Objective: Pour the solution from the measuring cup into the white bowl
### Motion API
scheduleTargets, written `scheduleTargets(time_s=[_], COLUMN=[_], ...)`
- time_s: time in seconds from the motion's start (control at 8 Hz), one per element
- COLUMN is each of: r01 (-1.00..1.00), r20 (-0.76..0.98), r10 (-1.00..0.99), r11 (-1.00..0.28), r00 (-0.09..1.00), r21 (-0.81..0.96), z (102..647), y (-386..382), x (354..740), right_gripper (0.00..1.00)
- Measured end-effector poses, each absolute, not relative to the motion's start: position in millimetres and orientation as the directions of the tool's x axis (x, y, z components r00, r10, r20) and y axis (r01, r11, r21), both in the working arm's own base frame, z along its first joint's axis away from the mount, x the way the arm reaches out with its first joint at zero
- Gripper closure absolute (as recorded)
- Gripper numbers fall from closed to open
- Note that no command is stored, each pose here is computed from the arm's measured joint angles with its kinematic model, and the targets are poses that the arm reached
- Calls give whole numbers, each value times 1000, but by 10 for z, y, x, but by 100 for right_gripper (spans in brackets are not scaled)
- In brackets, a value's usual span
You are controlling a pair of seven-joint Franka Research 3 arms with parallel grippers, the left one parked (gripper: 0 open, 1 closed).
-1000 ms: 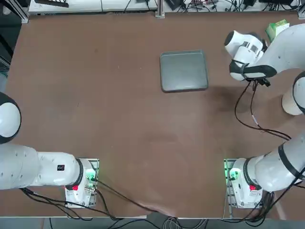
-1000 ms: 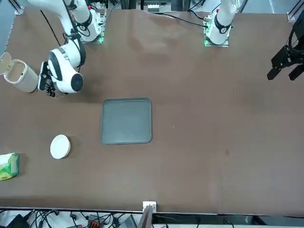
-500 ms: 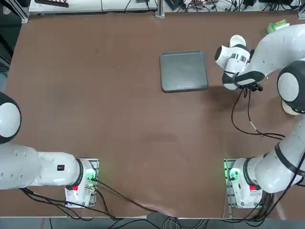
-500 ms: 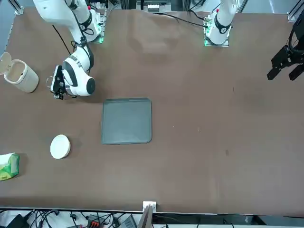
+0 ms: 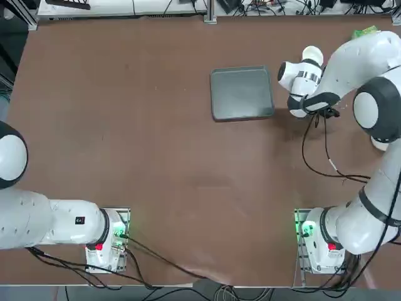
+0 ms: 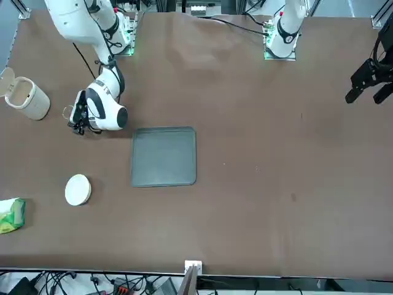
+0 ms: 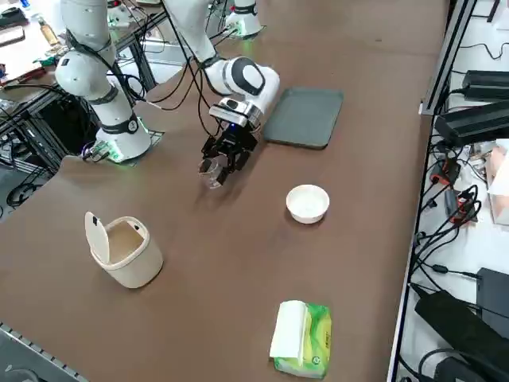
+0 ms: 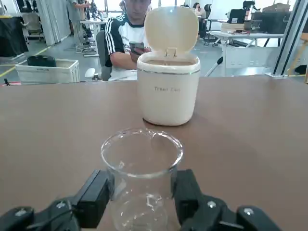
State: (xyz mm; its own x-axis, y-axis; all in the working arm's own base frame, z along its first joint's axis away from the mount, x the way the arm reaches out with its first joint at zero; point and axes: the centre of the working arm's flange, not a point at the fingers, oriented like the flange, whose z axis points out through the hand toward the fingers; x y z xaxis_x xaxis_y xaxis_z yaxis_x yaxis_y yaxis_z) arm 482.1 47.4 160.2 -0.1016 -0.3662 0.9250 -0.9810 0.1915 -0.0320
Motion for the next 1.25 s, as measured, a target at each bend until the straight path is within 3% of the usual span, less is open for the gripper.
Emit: scheduleTargets(time_s=[0.88, 1.25], r01=[-984, -986], r20=[946, 939], r10=[-323, -343], r11=[172, 158], r00=[-14, -12], r21=[44, 45], z=[992, 976], y=[525, 564], x=[4750, 4809], right_gripper=[26, 9])
